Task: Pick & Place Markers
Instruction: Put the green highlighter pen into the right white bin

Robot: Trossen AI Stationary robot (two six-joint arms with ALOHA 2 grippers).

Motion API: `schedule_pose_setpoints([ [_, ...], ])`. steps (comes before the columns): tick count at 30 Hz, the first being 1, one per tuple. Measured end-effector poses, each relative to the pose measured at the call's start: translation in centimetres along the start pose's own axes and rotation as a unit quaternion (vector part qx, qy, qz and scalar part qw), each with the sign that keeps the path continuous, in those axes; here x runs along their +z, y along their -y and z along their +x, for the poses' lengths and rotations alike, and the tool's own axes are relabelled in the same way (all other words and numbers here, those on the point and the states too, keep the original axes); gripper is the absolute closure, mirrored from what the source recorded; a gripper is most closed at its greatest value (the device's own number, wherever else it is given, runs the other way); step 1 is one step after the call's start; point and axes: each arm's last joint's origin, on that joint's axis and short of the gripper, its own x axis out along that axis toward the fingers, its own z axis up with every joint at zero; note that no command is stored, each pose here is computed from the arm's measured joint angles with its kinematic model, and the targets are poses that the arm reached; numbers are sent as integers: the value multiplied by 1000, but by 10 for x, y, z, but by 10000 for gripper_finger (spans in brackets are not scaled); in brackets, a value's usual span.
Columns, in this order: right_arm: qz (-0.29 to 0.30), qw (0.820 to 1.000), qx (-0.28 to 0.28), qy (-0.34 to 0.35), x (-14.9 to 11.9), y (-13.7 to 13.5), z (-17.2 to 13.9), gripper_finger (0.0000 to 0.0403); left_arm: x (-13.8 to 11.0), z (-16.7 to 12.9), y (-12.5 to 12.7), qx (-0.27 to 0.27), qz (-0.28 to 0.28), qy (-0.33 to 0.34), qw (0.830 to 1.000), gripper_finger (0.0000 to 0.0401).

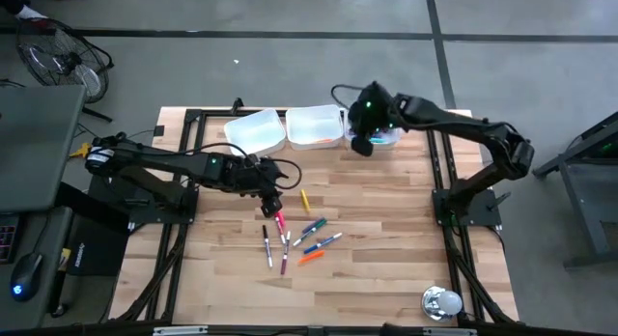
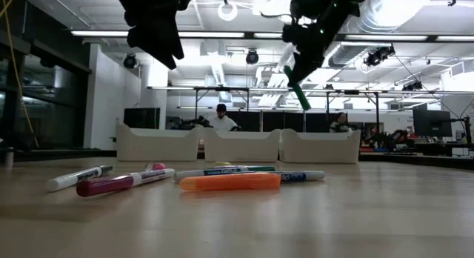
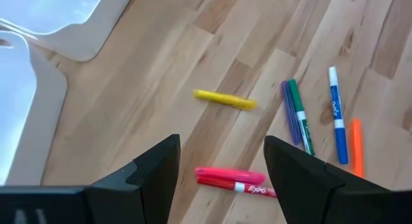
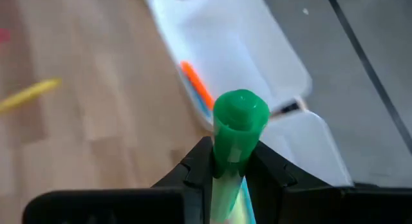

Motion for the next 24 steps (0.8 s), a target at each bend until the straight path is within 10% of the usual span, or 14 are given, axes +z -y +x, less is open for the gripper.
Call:
schedule_pose_setpoints([
  [24, -78, 962, -50, -258, -54, 42, 95, 345, -7, 0, -3, 1, 67, -42, 997, 178],
])
